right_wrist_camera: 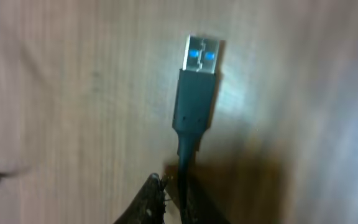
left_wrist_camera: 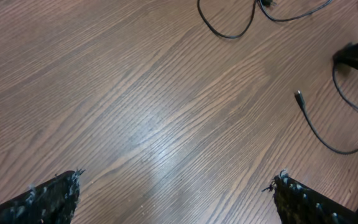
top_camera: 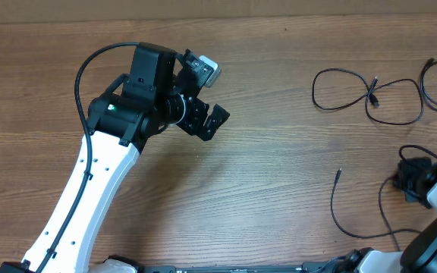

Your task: Untangle cables

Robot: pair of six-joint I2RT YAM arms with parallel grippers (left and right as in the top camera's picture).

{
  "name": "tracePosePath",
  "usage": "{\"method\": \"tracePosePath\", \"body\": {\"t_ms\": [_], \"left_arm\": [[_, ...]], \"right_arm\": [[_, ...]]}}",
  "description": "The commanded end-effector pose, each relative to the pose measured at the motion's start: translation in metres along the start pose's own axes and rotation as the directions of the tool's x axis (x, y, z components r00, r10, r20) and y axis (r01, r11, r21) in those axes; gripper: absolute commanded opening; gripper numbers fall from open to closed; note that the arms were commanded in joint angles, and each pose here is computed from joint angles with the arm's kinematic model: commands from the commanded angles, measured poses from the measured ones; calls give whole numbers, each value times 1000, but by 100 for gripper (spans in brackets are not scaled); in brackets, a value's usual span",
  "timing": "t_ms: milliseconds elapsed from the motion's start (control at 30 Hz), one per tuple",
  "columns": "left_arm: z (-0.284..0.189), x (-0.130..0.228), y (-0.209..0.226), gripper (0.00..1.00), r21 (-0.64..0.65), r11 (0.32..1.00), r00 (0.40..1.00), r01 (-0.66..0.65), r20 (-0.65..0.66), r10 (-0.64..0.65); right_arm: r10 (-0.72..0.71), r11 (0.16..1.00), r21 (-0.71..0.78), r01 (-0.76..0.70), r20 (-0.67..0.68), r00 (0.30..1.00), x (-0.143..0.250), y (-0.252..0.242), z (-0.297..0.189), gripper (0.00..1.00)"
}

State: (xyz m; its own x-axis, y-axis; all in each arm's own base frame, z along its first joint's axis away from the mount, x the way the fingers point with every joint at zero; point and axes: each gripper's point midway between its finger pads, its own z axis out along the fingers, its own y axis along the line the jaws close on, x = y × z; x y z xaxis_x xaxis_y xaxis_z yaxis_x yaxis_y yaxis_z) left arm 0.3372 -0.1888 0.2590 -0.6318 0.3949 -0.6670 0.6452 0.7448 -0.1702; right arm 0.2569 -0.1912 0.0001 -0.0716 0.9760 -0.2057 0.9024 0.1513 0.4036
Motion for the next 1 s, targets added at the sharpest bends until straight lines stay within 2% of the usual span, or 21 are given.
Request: {"method": "tracePosePath", "body": {"t_ms": [0,267,600,633,667,700,733,867,967], "left_arm": [[-3,-3,2,100,-12,1000,1000,-24,12,24],[-3,-5,2,100,-14,1000,999,-25,20,25],[-4,-8,3,100,-15,1000,999,2,35,-2],[-4,-8,3,99,-15,1000,999,2,35,-1],[-4,-8,3,100,-15,1000,999,2,35,-1],[-4,-8,3,100,-15,1000,999,2,35,-1],[-4,-8,3,100,-15,1000,999,2,35,-1],[-4,-9,3,100,-15,1000,999,1,37,0],[-5,-9,2,100,-16,1000,999,0,38,0]], "right_arm": [[-84,996,-33,82,-57,995,13,7,18,13],[-274,959,-93,268,-57,960,5,45,37,13],[-341,927,-165,336,-1,940,-18,112,26,13],[-342,927,-166,338,0,940,-19,115,24,16],[-343,927,-165,337,-4,939,-19,116,23,29],[-343,928,-162,336,-12,939,-19,116,22,57],[-341,930,-155,332,-29,940,-17,115,21,100],[-337,938,-112,328,-74,939,-12,107,13,100],[-290,957,-48,287,-56,955,-17,98,-3,100]]}}
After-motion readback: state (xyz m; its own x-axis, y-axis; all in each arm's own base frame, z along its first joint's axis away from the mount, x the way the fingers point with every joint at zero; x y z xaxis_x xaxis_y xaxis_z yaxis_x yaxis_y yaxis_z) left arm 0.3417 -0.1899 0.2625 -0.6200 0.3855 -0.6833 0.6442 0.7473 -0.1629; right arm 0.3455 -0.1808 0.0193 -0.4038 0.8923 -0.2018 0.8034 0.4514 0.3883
